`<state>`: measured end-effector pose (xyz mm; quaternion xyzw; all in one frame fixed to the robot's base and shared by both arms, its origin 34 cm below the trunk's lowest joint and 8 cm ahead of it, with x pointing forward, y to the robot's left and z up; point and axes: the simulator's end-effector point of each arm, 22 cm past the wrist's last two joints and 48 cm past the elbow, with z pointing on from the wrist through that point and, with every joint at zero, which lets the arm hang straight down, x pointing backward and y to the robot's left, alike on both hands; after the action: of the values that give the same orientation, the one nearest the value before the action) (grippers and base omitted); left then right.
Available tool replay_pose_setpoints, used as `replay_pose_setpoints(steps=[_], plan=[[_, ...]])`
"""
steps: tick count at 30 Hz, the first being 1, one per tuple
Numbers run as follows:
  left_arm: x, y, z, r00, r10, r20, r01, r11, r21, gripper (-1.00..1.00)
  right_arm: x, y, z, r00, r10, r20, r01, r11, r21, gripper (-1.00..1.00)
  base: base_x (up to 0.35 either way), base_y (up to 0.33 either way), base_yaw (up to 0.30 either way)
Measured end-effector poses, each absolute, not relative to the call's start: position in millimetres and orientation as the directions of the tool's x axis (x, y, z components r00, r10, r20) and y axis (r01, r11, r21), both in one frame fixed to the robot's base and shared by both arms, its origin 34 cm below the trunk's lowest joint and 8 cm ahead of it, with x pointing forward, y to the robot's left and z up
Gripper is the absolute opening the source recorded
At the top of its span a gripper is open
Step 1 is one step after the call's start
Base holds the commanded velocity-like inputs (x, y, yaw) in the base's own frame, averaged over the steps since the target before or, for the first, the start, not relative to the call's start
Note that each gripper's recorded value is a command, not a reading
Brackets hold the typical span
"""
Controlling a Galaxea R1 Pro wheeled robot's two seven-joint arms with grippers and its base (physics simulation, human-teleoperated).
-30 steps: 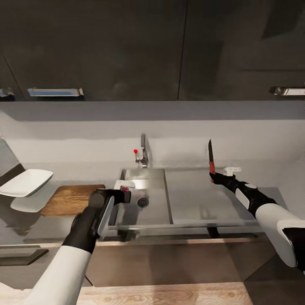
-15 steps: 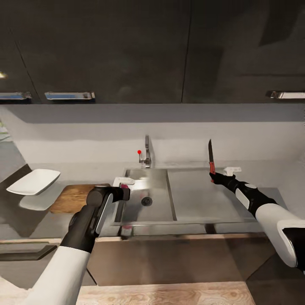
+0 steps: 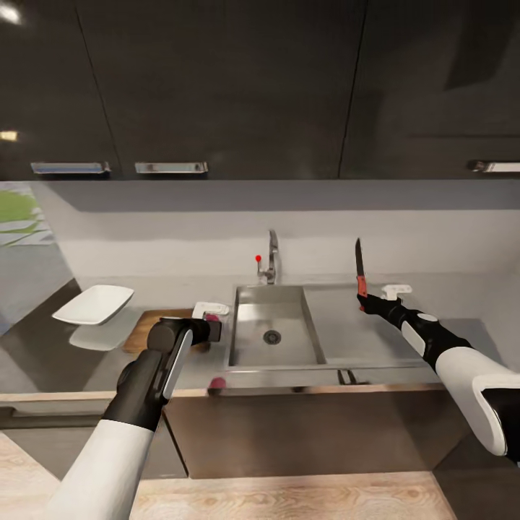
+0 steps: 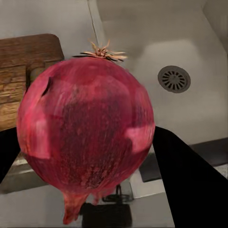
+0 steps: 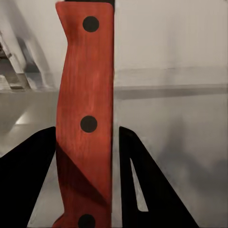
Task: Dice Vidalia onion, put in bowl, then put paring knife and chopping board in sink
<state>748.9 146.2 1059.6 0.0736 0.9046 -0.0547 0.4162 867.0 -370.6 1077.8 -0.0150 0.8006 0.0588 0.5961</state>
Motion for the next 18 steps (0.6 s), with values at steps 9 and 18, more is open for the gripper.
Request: replay_pose_setpoints(steps=[9,18], plan=[[749,150,1070,-0.628,0.089,-0.773,0.176,0.984,-0.03,-1.0,866,-371,1089,-0.275,0.046,-0.96,-0.095,0.993,0.075,-1.0,0.006,0.301,0.0],[747,150,1077,-0.621,0.09,-0.779,0.176,0.984,-0.027,-1.0,864,-371,1100,-0.261,0.046,-0.964,-0.096,0.993,0.074,-1.0,0.131,0.28,0.0]])
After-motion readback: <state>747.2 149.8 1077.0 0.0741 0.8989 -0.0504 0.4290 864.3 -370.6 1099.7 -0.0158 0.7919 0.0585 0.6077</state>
